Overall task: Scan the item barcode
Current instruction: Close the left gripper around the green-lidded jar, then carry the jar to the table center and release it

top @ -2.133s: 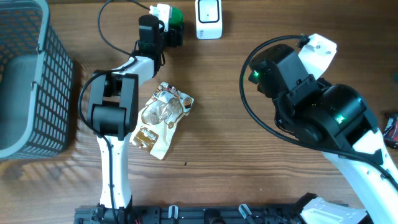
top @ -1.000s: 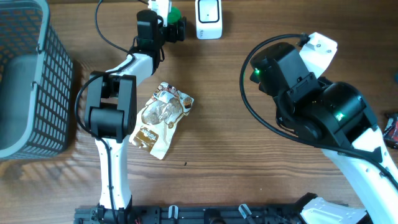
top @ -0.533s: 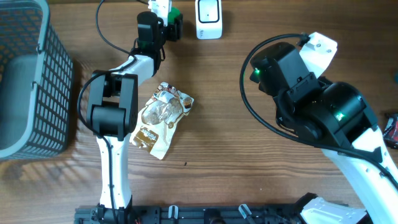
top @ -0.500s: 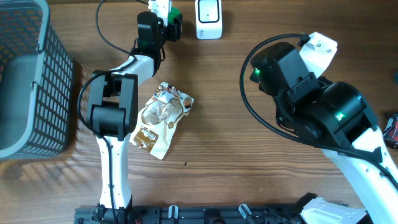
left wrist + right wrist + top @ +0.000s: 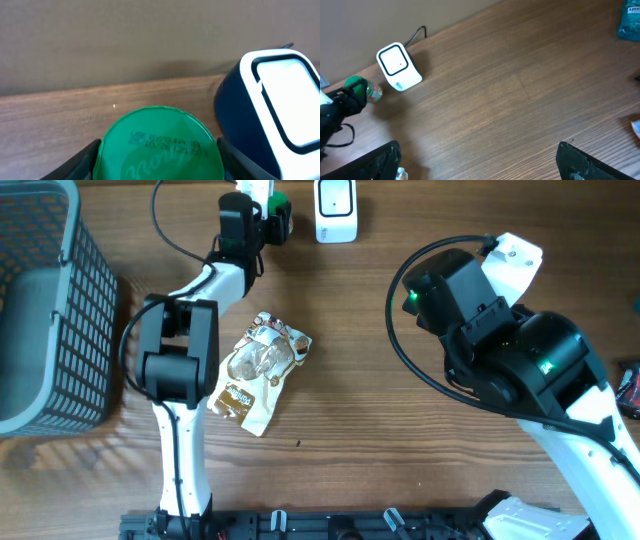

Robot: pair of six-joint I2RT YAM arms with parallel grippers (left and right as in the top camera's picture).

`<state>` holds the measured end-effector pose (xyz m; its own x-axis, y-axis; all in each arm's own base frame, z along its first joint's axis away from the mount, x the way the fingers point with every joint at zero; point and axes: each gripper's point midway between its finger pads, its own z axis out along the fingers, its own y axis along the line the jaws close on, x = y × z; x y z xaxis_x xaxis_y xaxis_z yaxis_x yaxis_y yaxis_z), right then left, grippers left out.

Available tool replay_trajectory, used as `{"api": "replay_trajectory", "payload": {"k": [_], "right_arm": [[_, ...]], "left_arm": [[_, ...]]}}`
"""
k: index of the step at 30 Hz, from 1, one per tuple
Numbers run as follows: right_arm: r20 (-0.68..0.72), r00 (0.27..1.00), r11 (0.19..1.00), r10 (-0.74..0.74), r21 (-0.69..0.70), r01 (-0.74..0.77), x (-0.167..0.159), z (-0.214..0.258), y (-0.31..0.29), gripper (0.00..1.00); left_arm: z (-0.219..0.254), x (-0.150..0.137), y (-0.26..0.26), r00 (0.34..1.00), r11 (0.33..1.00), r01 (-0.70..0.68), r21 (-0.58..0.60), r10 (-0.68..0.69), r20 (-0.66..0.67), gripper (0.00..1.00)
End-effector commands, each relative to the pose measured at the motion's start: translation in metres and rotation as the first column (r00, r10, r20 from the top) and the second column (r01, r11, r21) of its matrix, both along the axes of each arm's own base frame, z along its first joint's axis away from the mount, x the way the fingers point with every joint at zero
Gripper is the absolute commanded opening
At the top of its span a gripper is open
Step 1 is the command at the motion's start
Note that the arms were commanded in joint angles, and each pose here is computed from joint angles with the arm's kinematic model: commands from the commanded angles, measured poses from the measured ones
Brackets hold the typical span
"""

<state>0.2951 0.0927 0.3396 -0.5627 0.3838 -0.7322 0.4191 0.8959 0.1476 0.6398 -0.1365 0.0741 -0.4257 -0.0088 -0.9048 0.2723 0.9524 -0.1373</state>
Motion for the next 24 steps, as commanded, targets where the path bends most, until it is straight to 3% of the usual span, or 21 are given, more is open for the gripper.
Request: {"api": "replay_trajectory", "payload": {"k": [1, 12, 18, 24], "right_arm": [[-0.012, 1.0, 1.0, 0.004, -0.019, -0.004, 0.001, -0.003, -0.001, 1.0], [-0.014, 1.0, 1.0, 0.004, -0.021, -0.004, 0.001, -0.003, -0.001, 1.0], [-0.016, 1.0, 0.999, 0.018, -0.034, -0.019, 0.001, -0.002, -0.001, 1.0], [-0.013, 1.0, 0.999, 0.015, -0.038, -0.016, 0.002, -0.002, -0.002, 1.0]], "left_arm": [[0.008, -0.01, -0.001, 0.999, 1.0, 0.001, -0.018, -0.002, -0.055, 0.6], [0.024, -0.064, -0.009, 0.953, 0.996, 0.077, -0.04, -0.085, -0.29, 0.57], [0.022, -0.121, -0.03, 0.848, 0.974, 0.18, -0.14, -0.226, -0.48, 0.56], [0.012, -0.187, -0.069, 0.711, 0.914, 0.399, -0.076, -0.361, -0.603, 0.56]]}}
